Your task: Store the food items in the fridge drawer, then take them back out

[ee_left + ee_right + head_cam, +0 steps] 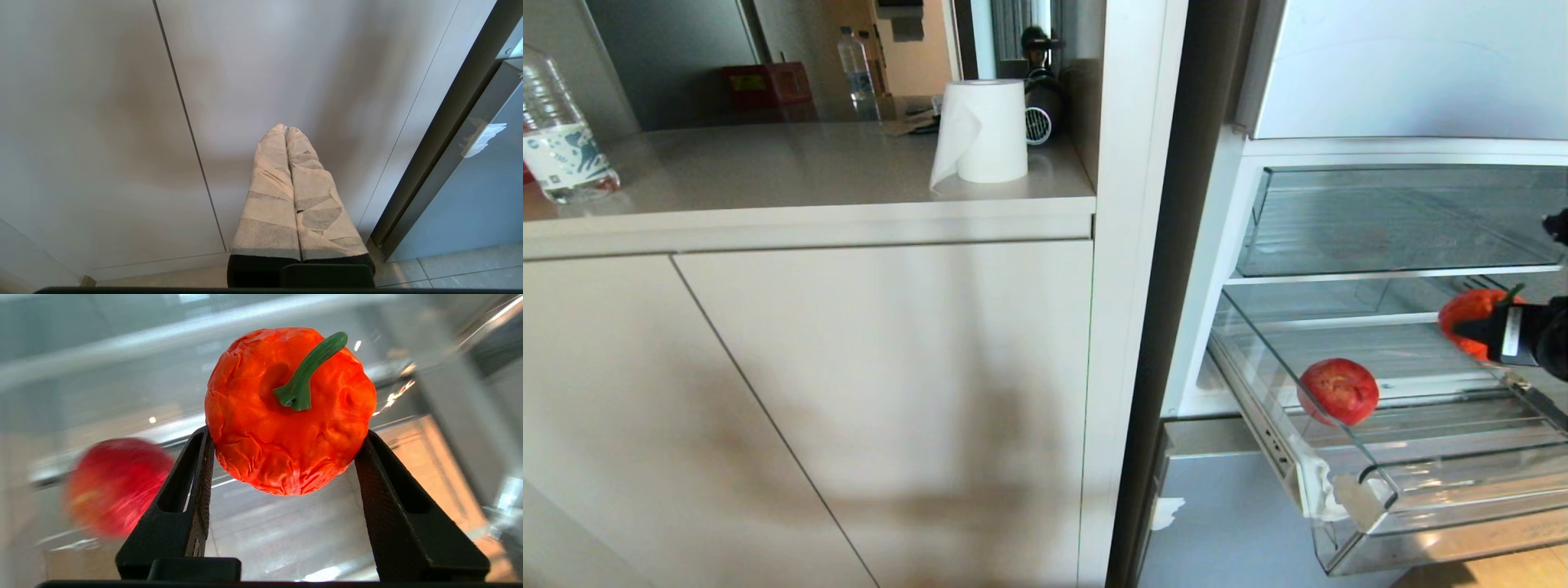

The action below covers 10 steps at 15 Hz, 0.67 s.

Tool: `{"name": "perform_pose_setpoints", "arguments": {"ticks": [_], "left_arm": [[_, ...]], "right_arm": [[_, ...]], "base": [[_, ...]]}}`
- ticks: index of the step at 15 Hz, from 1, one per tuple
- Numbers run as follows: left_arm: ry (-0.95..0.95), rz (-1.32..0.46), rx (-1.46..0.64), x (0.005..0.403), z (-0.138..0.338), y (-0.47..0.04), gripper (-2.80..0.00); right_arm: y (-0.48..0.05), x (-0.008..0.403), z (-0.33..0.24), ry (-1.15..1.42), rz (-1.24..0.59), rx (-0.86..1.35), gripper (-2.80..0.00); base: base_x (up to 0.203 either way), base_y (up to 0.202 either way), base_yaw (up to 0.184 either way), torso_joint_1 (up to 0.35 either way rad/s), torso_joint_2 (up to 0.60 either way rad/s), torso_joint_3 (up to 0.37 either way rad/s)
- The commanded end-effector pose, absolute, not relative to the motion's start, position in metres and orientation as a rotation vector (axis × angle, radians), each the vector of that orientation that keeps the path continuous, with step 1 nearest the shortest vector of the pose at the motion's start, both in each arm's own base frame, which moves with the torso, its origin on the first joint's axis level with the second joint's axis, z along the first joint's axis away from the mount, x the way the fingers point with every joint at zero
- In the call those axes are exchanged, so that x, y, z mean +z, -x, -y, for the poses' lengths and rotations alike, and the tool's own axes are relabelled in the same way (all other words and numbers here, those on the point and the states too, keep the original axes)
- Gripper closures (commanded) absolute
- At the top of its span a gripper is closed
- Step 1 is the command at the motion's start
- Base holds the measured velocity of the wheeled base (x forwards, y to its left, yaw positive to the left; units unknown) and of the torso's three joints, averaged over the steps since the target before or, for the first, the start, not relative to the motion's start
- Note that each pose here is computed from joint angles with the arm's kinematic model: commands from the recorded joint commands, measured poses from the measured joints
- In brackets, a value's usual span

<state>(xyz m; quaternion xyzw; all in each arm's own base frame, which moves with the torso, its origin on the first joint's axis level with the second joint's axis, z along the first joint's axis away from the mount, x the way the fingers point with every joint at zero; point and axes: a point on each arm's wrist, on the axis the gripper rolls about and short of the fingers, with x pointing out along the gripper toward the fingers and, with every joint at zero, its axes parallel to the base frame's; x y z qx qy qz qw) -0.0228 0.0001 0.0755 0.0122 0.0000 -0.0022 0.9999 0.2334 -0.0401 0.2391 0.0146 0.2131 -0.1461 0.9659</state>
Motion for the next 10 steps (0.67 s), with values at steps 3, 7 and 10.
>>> {"name": "perform_pose_setpoints", "arguments": {"ticks": [3, 7, 10], "left_arm": [[-0.025, -0.001, -0.005, 0.076, 0.0, 0.023, 0.0], [-0.025, -0.001, -0.005, 0.076, 0.0, 0.023, 0.0], [-0.025, -0.001, -0.005, 0.076, 0.0, 0.023, 0.0]], "right_arm": [[-0.144, 0.282, 0.025, -0.031, -0.167, -0.281, 0.0], [-0.066, 0.273, 0.011, 0.012, -0.012, -0.215, 0.0], [-0.021, 0.224, 0.001, 0.104, 0.016, -0.059, 0.0]], "base": [[0.0, 0.0, 0.0, 0.0, 0.0, 0.0], [0.0, 0.0, 0.0, 0.0, 0.0, 0.0], [0.0, 0.0, 0.0, 0.0, 0.0, 0.0]]}}
